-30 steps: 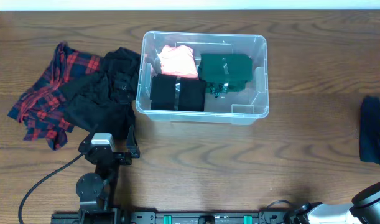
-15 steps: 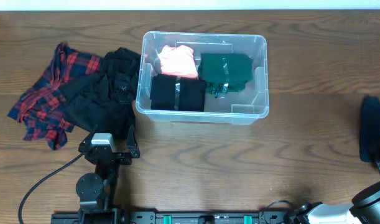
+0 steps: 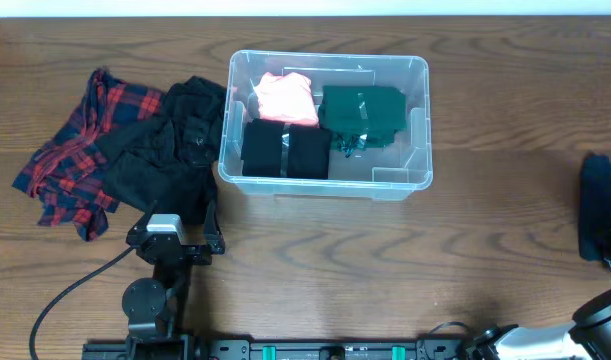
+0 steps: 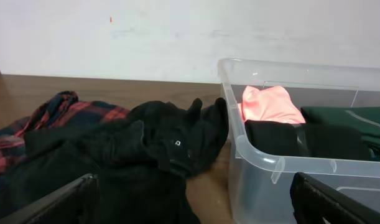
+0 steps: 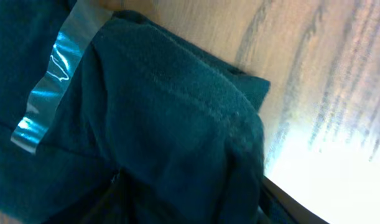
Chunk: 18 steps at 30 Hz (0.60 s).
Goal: Pack container
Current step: 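Move the right gripper to the navy folded cloth at right edge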
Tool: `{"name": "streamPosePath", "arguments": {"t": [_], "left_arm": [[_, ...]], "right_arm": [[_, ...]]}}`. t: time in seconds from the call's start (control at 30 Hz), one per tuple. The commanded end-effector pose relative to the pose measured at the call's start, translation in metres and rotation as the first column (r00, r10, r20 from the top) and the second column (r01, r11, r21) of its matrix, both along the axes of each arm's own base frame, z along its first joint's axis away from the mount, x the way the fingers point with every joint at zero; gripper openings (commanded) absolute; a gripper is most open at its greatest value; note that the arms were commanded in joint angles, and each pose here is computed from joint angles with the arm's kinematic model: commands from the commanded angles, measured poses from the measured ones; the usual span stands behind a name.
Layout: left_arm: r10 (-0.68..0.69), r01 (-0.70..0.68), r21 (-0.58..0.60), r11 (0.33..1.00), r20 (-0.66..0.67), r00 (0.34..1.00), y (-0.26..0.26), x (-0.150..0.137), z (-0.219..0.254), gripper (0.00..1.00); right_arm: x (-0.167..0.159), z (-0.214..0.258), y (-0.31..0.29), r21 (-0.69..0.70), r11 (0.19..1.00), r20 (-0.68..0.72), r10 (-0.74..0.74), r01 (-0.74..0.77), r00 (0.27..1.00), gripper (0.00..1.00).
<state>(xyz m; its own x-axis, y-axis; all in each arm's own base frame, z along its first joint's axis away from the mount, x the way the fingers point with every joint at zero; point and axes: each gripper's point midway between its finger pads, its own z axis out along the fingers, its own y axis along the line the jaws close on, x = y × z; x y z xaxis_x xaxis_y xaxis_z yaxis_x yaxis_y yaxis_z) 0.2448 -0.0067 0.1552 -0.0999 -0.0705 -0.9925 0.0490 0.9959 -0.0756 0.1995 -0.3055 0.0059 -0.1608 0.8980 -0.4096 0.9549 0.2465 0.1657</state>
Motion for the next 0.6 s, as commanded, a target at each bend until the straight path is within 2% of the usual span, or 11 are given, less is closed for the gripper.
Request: {"name": "streamPosePath", "arguments": {"t": [0.0,0.1,0.2,0.33,0.5,0.57], "left_arm": [[-0.009,0.009,0.000,1.000,-0.045,0.999,-0.001,-0.001,-0.015,0.98],[-0.009,0.009,-0.001,1.000,-0.045,0.999,-0.001,-0.001,-0.015,0.98],[-0.009,0.009,0.000,1.000,-0.045,0.999,-0.001,-0.001,-0.015,0.98],[-0.009,0.009,-0.001,1.000,-0.045,0.999,-0.001,-0.001,-0.015,0.98],[-0.009,0.009,-0.001,1.000,-0.045,0.999,-0.001,-0.001,-0.015,0.98],[-0.009,0.009,-0.001,1.000,-0.045,0.999,-0.001,-0.001,-0.015,0.98]], "right_arm": [[-0.009,-0.016,0.001,0.021,1.000,-0.040,-0.017,0.018,0.999,0.57],[-0.009,-0.021,-0.001,0.022,1.000,-0.046,-0.019,0.020,0.999,0.57],[-0.008,-0.023,-0.004,0.012,1.000,-0.042,-0.021,0.021,0.999,0.50],[-0.003,-0.019,-0.011,-0.019,1.000,-0.022,-0.022,0.022,1.000,0.34],[-0.003,-0.018,-0.012,-0.024,0.999,-0.018,-0.022,0.022,1.000,0.01],[0.001,-0.019,-0.009,-0.010,1.000,-0.002,-0.011,0.011,1.000,0.01]]}}
